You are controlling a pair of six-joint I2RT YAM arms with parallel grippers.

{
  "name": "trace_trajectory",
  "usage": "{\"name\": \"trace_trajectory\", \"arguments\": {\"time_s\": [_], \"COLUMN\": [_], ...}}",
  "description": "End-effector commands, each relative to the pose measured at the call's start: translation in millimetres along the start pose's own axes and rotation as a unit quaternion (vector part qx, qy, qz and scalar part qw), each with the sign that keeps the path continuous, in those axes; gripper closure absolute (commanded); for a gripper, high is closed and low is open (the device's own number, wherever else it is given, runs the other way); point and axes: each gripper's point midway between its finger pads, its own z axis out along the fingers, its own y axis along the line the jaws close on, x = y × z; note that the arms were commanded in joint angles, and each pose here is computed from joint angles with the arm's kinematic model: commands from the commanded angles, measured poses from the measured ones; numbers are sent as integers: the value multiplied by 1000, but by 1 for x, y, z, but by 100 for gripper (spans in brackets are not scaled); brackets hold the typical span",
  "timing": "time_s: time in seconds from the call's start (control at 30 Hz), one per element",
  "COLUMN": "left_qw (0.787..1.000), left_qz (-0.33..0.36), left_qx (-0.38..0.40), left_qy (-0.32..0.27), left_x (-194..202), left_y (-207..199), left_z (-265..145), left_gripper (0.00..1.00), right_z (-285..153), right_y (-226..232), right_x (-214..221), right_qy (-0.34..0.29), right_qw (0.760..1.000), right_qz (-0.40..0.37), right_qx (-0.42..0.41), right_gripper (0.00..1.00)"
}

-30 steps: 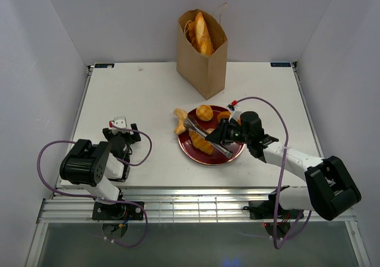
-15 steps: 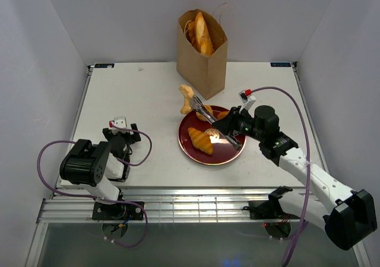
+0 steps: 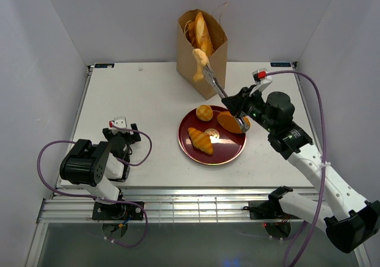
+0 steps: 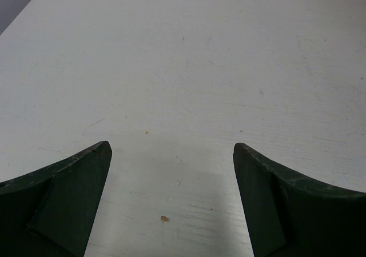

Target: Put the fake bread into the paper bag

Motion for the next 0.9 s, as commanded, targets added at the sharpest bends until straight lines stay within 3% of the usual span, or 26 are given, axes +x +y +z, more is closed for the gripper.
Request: {"name": "trace_trajectory", "arguments": {"time_s": [0.0, 0.3, 0.77, 0.87], "left_qw": [998, 998, 998, 998], "left_qz": [-25, -25, -24, -25], "left_qx": [6, 7, 6, 7], "left_qy": [-59, -59, -58, -59], "left_x": [-33, -33, -32, -33], "left_y": [-3, -4, -3, -4], "left_z": [4, 4, 5, 5], "left_gripper": [2, 2, 2, 2], "right_z": [-1, 25, 89, 97], "right_y": [3, -4, -34, -39], "right_x": [-62, -124, -136, -134], "right_qy": [-77, -124, -103, -96], "right_qw": [996, 985, 980, 982], "right_qz": [-44, -100, -136, -127], "right_qx": [21, 67, 107, 104], "right_gripper": [80, 74, 72, 60]}}
